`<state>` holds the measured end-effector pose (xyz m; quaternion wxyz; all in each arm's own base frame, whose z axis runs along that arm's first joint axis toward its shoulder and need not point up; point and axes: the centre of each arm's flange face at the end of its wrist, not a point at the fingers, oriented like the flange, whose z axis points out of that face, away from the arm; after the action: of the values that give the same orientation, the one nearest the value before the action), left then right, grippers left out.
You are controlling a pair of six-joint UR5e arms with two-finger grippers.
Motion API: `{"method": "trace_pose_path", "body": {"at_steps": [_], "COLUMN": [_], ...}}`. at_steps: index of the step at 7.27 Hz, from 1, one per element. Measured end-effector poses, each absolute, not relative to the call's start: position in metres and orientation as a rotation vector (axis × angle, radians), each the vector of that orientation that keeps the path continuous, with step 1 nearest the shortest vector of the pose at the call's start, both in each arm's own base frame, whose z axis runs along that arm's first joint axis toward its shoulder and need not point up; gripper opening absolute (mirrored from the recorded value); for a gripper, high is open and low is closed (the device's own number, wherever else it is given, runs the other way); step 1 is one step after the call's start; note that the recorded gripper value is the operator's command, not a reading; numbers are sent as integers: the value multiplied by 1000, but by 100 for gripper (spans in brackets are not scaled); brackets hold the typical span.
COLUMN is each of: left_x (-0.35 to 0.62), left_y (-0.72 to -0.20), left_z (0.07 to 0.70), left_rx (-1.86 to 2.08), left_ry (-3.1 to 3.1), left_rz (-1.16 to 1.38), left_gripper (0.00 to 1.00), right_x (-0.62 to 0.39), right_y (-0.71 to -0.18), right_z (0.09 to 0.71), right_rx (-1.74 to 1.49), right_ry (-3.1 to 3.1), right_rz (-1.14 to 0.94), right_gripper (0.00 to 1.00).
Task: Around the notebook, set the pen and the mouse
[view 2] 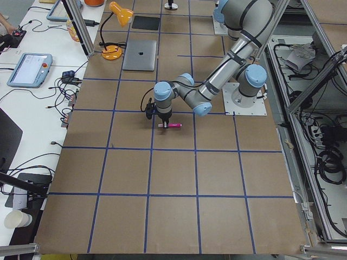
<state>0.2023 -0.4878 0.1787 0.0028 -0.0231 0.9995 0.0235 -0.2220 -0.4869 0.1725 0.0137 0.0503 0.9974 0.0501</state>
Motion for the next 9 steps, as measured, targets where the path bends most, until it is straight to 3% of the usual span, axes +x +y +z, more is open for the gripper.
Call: {"method": "trace_pose_path", "body": {"at_steps": [1,3,9], "left_x": [201,166,-85], "left_y": [-488,-492,-485], "left_z": [180,196,248], "left_rx": [-90,-224,-979], "left_ry": [3136,3136,2984], "left_rz": [72,97,147], "left_gripper": [0,0,0], "right_x": [-222,-223,-211], "right_y": [-487,-487,-496], "right_z": [173,174,217], "right_rx": [158,160,113], "right_ry": [3107,3112,3182], "right_rz": [158,163,111], "right_gripper": [49,37,37]}}
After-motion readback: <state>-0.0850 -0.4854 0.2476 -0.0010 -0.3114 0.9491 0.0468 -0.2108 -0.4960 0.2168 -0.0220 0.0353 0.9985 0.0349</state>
